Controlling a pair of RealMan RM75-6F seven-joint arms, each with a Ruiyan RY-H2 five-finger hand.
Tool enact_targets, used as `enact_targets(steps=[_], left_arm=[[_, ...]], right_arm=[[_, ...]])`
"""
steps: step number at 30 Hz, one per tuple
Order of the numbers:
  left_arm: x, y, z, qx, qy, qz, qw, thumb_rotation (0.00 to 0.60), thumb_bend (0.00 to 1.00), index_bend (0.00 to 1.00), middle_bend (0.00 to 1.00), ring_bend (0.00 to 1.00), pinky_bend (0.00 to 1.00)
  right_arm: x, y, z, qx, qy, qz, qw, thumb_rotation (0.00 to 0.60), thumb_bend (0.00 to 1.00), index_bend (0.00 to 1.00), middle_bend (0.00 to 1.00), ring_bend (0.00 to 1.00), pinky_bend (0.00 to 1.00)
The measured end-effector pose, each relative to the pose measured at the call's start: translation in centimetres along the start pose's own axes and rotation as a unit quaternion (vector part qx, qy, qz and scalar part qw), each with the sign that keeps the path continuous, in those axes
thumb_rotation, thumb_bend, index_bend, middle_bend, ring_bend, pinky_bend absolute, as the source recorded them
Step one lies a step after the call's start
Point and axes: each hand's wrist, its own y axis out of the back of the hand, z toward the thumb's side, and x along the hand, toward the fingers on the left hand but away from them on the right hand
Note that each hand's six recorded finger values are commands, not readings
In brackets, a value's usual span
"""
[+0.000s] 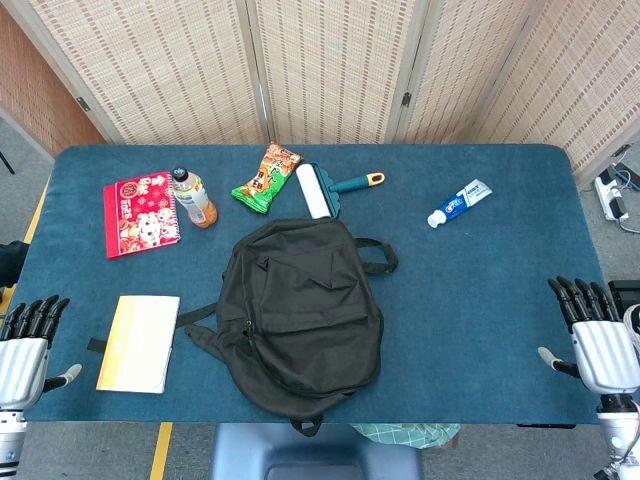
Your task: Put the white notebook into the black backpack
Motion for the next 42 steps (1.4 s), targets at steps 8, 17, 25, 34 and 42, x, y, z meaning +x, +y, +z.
enact_targets(steps=[8,17,25,34,42], left_arm=[[0.2,-0.4,0.1,0.002,-0.005,0.003,1.0,0.6,0.11,0.16,0.14,0.14,0.11],[1.6,-0.9,0.8,0.0,-0.045,0.0,0.999,0.6,0.12,0.21,0.18,0.16,0.13],[2.9,-3.2,1.8,0.002,-0.103,-0.019,0.9945,0.6,0.14,0.22,0.18,0.17,0.13],[4.2,-6.5,3.0,0.017,-0.167,-0.049,0.9846,0.6,0.12,0.22,0.18,0.17,0.14],[5.2,-9.5,1.6,0.038,-0.163,-0.078,0.9827,0.6,0.09,0.2,0.18,0.16,0.14]], right_arm=[[0.1,0.1,0.1,-0.007,0.004,-0.003,1.0,0.6,0.05,0.0,0.1,0.04,0.04],[0.0,1.3,0.2,-0.005,0.014,-0.014,0.9998,0.6,0.05,0.0,0.1,0.04,0.04],[0.2,1.6,0.4,-0.009,0.023,-0.012,0.9996,0.6,0.05,0.0,0.1,0.04,0.04],[0.4,1.9,1.0,-0.012,0.033,-0.014,0.9993,0.6,0.05,0.0,0.1,0.04,0.04],[0.8,2.2,1.4,-0.014,0.037,-0.014,0.9991,0.6,0.05,0.0,0.1,0.04,0.04]])
